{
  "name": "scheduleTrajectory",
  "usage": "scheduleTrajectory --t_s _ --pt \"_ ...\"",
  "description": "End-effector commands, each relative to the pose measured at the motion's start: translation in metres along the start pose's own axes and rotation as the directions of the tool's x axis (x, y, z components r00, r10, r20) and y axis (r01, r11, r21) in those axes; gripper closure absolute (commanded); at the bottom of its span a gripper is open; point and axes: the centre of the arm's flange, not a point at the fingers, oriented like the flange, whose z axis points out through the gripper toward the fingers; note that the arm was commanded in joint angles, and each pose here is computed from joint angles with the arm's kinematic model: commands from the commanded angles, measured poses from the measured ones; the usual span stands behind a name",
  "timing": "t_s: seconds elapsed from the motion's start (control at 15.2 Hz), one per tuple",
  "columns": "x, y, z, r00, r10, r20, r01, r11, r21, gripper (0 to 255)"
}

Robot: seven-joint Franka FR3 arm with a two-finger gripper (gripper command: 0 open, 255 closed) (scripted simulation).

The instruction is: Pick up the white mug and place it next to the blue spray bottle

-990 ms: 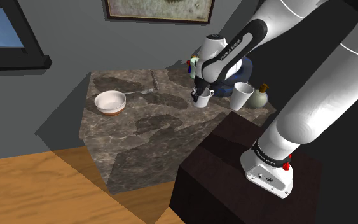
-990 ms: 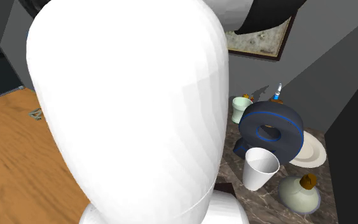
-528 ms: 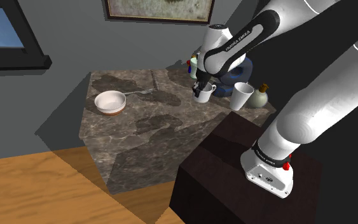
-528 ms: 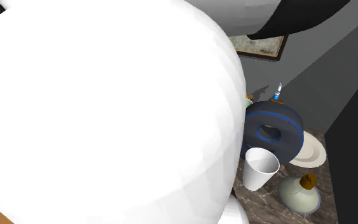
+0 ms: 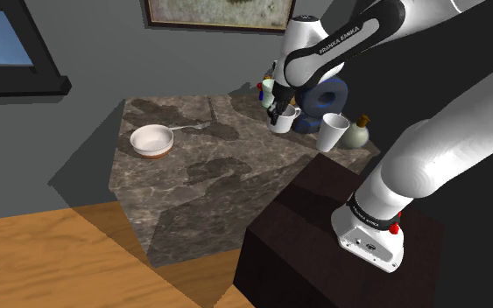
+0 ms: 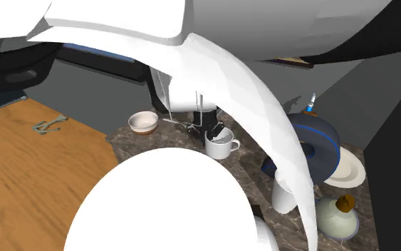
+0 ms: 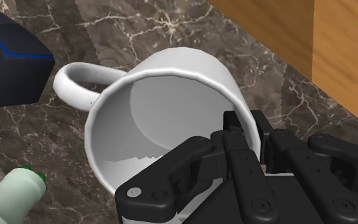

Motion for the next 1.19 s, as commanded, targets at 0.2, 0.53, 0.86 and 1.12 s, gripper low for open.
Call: scheduleTrajectory --t_s 0.2,0.53,0.86,1.12 --pt "0.002 0.002 -0.027 1.000 0.000 0.001 0.000 1.000 0.000 255" --pt "0.003 0.003 -0.053 1.000 0.000 0.001 0.000 1.000 0.000 255" --pt "0.005 0.005 -0.079 1.000 0.000 0.001 0.000 1.000 0.000 255" --pt "0.006 0.006 -0.100 1.000 0.000 0.001 0.000 1.000 0.000 255"
